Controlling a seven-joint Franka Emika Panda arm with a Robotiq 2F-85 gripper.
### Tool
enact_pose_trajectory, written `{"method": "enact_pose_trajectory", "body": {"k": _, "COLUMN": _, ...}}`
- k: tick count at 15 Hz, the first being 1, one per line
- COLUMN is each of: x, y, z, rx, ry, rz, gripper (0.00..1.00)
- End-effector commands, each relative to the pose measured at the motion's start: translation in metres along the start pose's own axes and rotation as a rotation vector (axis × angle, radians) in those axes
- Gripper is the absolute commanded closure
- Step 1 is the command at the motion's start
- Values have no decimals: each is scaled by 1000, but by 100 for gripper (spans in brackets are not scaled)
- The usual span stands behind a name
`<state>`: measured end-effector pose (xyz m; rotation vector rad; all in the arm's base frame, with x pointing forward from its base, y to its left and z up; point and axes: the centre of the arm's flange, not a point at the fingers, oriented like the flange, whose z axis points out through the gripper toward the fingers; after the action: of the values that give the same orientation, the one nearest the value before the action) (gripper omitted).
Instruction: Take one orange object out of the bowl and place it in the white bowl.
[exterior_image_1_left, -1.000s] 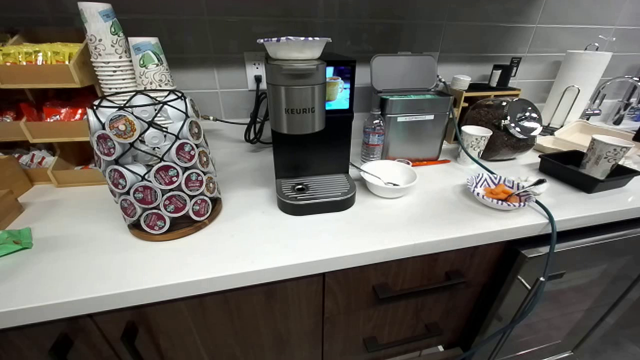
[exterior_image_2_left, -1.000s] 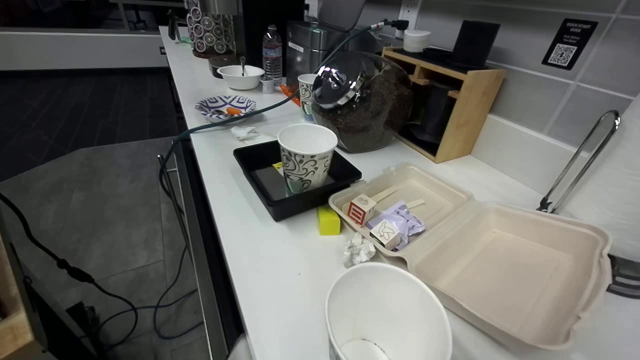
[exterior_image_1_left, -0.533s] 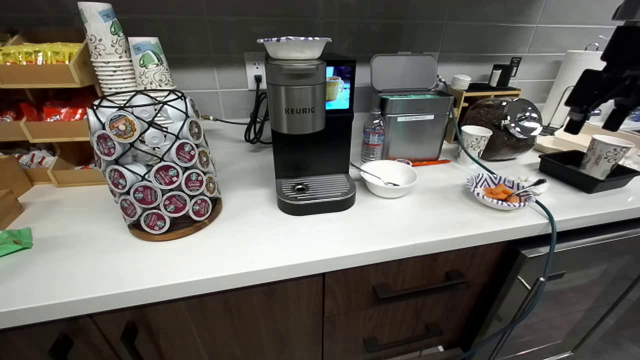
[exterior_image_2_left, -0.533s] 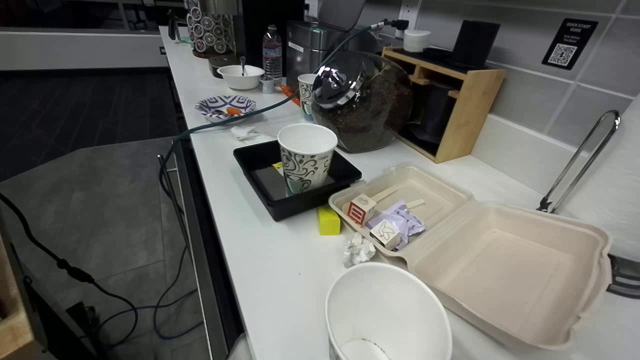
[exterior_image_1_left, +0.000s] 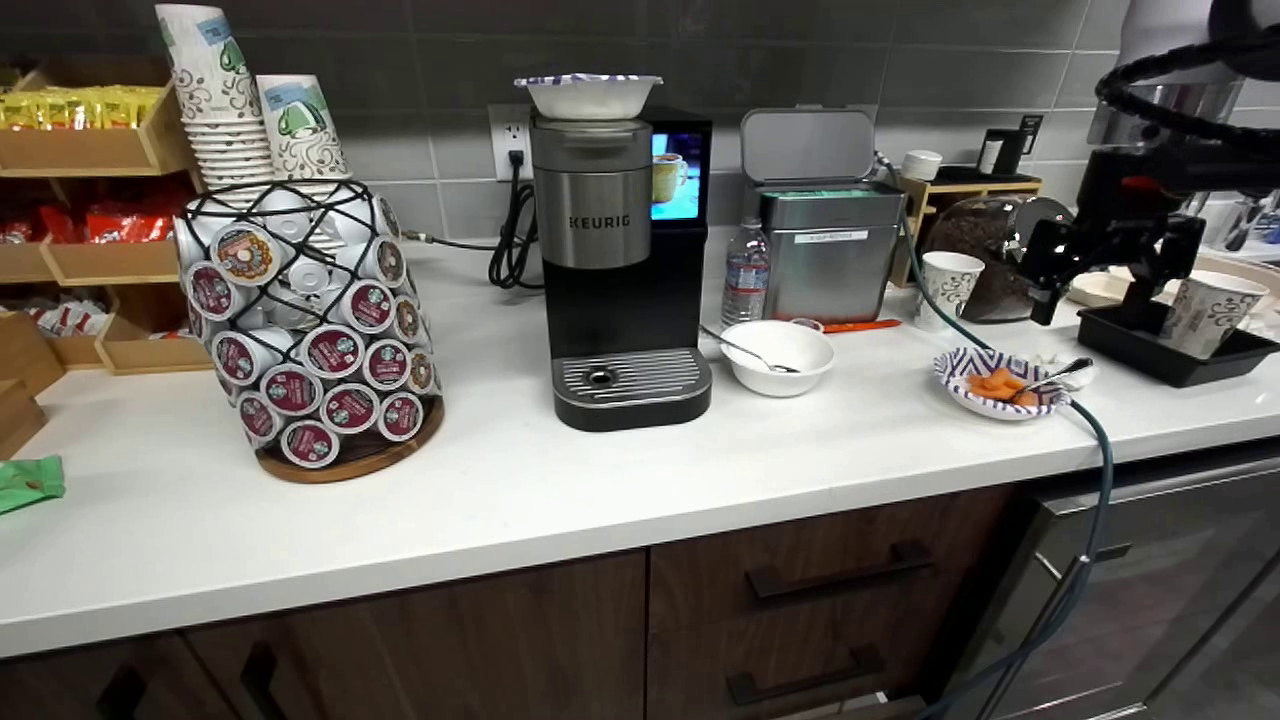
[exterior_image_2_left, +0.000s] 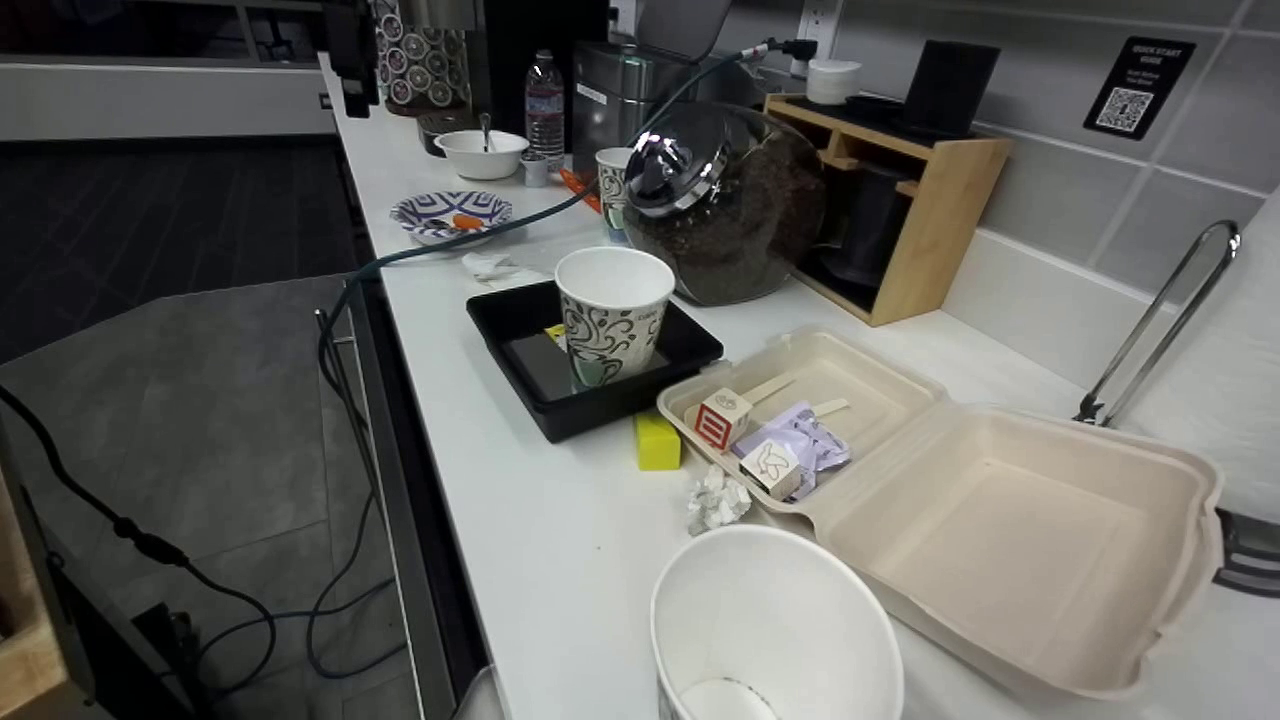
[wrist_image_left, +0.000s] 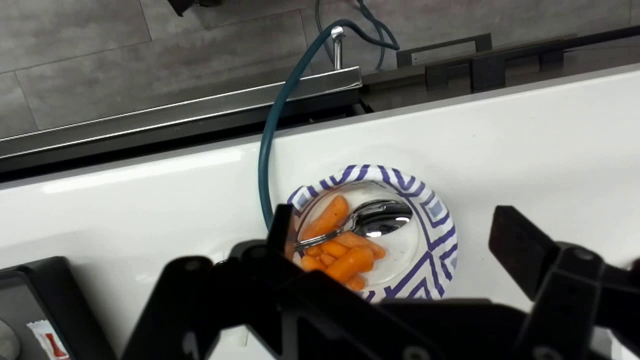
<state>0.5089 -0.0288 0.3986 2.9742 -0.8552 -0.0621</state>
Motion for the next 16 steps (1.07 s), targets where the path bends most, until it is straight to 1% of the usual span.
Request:
{"method": "enact_pose_trajectory", "body": {"k": 1, "x": 2, "y": -1, "z": 2, "rx": -1, "ry": -3, "rz": 2, "gripper": 0}}
{"method": "enact_pose_trajectory", "body": {"k": 3, "x": 0, "y": -3, "z": -1, "rx": 9, "ry": 0, "rz": 5, "gripper": 0}}
{"method": "enact_pose_trajectory", "body": {"k": 4, "x": 7, "y": -9, "z": 4, "rx": 24, "ry": 4, "rz": 91, "gripper": 0}}
{"method": "enact_pose_trajectory", "body": {"k": 5, "x": 17, "y": -12, "z": 9, "rx": 29, "ry": 29, "rz": 169, "gripper": 0}}
{"method": "enact_pose_trajectory", "body": {"k": 6, "x": 27, "y": -14, "z": 14, "rx": 43, "ry": 21, "rz": 219, "gripper": 0}}
{"method": "enact_pose_trajectory", "body": {"k": 8, "x": 44, "y": -15, "z": 26, "rx": 64, "ry": 47, "rz": 322, "gripper": 0}}
{"method": "enact_pose_trajectory", "body": {"k": 10, "x": 60, "y": -10, "z": 42, "rx": 61, "ry": 87, "rz": 405, "gripper": 0}}
{"method": "enact_pose_trajectory", "body": {"k": 11, "x": 67, "y": -4, "z": 52, "rx": 58, "ry": 98, "rz": 412, "gripper": 0}}
{"method": "enact_pose_trajectory", "body": {"k": 13, "x": 80, "y": 8, "z": 72, "rx": 61, "ry": 127, "rz": 382, "gripper": 0}}
{"method": "enact_pose_trajectory", "body": {"k": 14, "x": 86, "y": 11, "z": 81, "rx": 61, "ry": 127, "rz": 376, "gripper": 0}}
{"method": "enact_pose_trajectory", "body": {"k": 15, "x": 88, "y": 14, "z": 84, "rx": 72, "ry": 105, "rz": 353, "gripper": 0}}
{"method": "enact_pose_trajectory", "body": {"k": 16, "x": 75, "y": 15, "z": 74, "rx": 63, "ry": 111, "rz": 376, "gripper": 0}}
